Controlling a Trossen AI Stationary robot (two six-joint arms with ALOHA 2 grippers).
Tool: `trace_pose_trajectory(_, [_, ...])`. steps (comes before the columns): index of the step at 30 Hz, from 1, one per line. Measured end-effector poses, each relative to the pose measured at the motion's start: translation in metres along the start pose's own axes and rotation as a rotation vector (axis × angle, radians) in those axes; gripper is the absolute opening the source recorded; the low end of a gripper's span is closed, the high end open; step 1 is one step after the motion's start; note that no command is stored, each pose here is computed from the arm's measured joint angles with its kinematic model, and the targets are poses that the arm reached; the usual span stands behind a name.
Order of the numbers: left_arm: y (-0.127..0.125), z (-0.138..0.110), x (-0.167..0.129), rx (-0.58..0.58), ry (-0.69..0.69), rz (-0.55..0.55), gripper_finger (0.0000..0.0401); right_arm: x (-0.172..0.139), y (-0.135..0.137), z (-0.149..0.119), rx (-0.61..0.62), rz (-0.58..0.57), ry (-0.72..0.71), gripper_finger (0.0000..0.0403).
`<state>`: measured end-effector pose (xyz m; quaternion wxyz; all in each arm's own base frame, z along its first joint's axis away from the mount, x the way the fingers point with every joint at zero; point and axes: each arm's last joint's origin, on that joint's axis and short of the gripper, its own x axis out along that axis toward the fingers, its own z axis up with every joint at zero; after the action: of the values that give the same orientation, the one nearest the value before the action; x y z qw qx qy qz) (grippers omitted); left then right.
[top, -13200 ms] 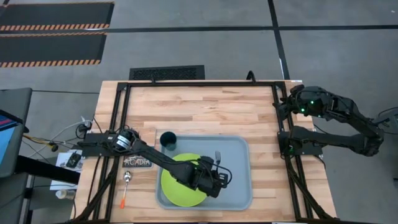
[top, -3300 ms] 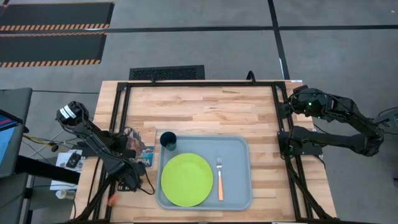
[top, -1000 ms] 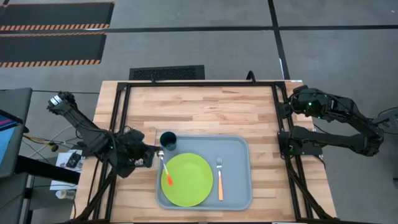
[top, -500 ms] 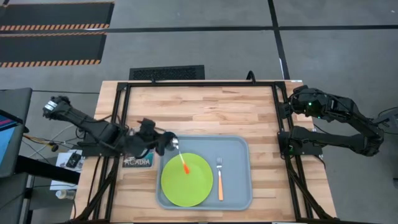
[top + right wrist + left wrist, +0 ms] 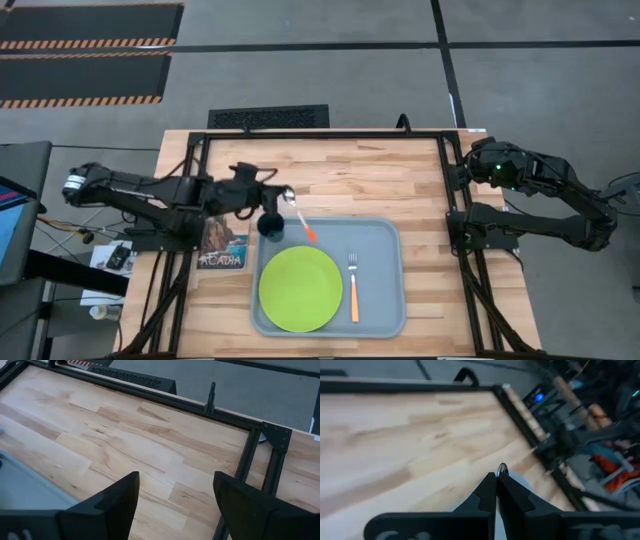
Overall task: Pick and place plate/cup/fork/spoon on tray
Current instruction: Put the orange spoon on the gray serving tray to the right of the orange fork
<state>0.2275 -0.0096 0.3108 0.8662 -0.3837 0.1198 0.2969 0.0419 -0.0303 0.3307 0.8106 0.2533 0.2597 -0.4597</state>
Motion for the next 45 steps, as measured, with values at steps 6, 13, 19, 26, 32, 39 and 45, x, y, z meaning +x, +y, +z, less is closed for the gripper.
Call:
trace_pose_trajectory(6, [-0.001,0.023,0.015,-0.010,-0.063,-0.098,0.0000,0.000,0.000,0.000,0.018,0.000,0.000,0.0281])
trace_pose_trajectory(13, [0.002,0.026,0.053,-0.015,-0.011,-0.145,0.0000,0.000,0.000,0.000,0.018,0.000,0.001,0.0281])
trace_pose_trajectory(19, [0.004,0.011,0.099,-0.011,0.071,-0.184,0.0000,0.000,0.000,0.000,0.016,-0.003,0.004,0.0281])
trace_pose_trajectory(26, [0.001,-0.007,0.147,-0.018,0.173,-0.235,0.0000,0.000,-0.001,-0.001,0.013,-0.006,0.009,0.0281])
trace_pose_trajectory(32, [-0.022,-0.006,0.182,0.026,0.222,-0.296,0.0000,0.000,-0.001,-0.001,0.009,-0.007,0.011,0.0281])
trace_pose_trajectory(39, [-0.058,0.002,0.208,0.069,0.231,-0.411,0.0000,0.000,-0.002,-0.003,-0.001,-0.022,0.033,0.0281])
trace_pose_trajectory(45, [-0.076,-0.001,0.219,0.107,0.246,-0.458,0.0000,0.000,-0.003,-0.005,-0.007,-0.030,0.044,0.0281])
